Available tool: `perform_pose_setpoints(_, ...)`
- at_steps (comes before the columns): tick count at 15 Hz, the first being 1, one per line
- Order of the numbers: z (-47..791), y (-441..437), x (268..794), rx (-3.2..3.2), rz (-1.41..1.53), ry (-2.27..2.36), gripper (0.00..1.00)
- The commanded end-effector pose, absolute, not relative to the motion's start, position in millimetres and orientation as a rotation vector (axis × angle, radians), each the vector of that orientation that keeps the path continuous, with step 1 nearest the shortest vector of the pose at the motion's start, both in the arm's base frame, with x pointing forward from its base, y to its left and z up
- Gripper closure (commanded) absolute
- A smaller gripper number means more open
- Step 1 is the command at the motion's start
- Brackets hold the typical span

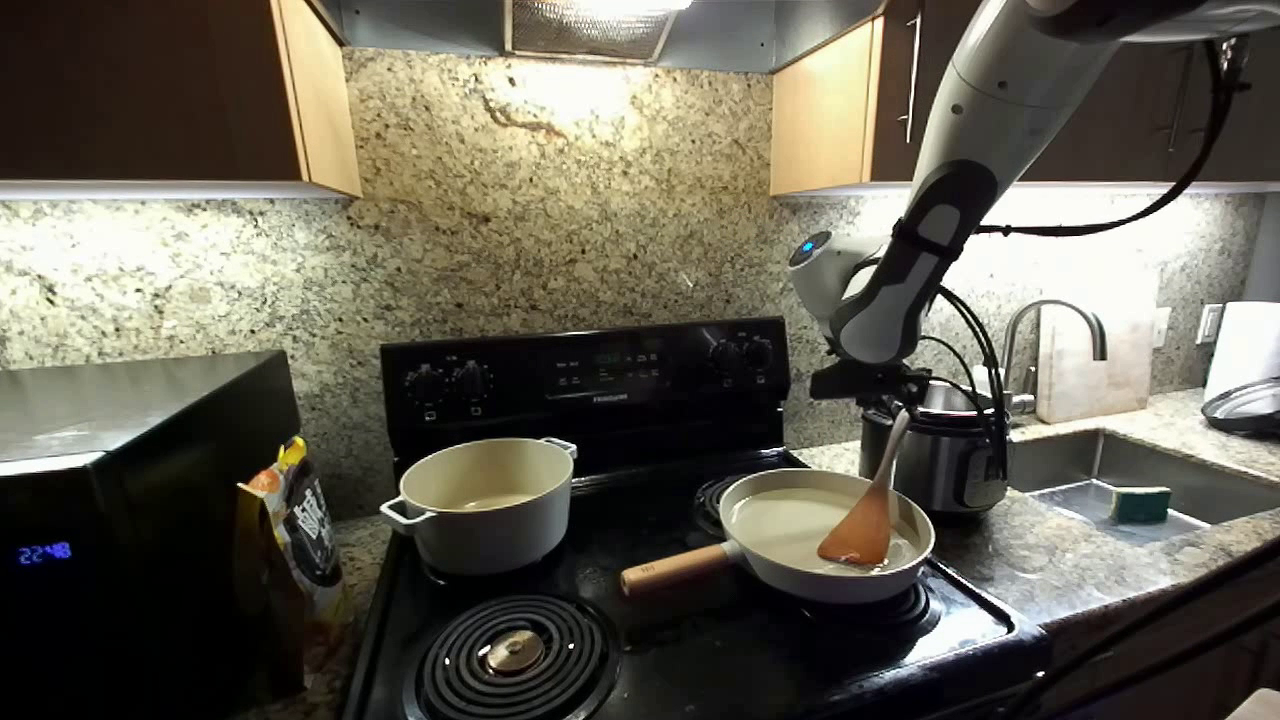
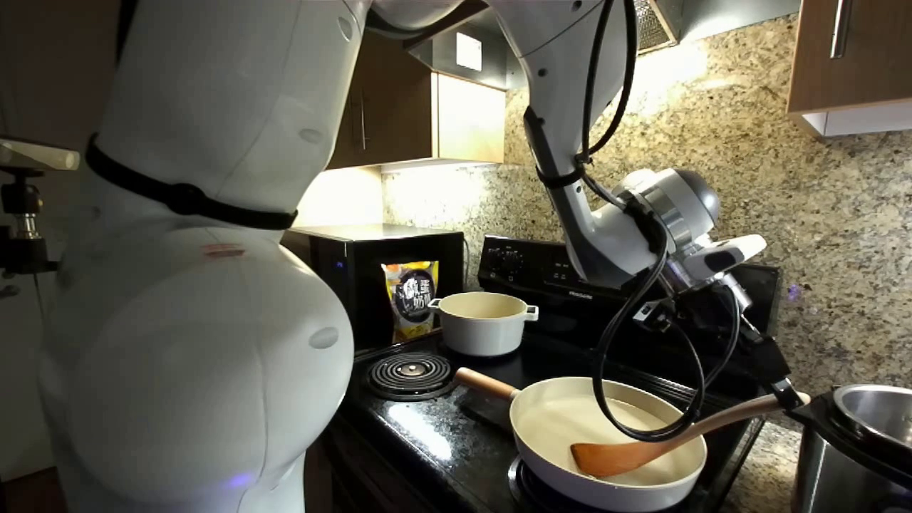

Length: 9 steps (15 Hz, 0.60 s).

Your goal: Stir the pan using the wooden spatula

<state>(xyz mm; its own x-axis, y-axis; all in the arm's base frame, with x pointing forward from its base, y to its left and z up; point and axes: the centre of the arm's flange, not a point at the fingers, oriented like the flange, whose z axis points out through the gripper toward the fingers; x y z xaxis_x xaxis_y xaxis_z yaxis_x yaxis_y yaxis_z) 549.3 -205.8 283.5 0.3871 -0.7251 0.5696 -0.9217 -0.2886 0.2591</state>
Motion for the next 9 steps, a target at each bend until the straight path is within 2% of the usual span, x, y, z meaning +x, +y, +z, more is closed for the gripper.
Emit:
perform_pose_setpoints(1,294.5,-222.6,540.2,2.076,0.477,-1.455,0.93)
perform_pose_setpoints(9,318.2,-234.0,568.0,2.051,0.517,-1.479,0.93)
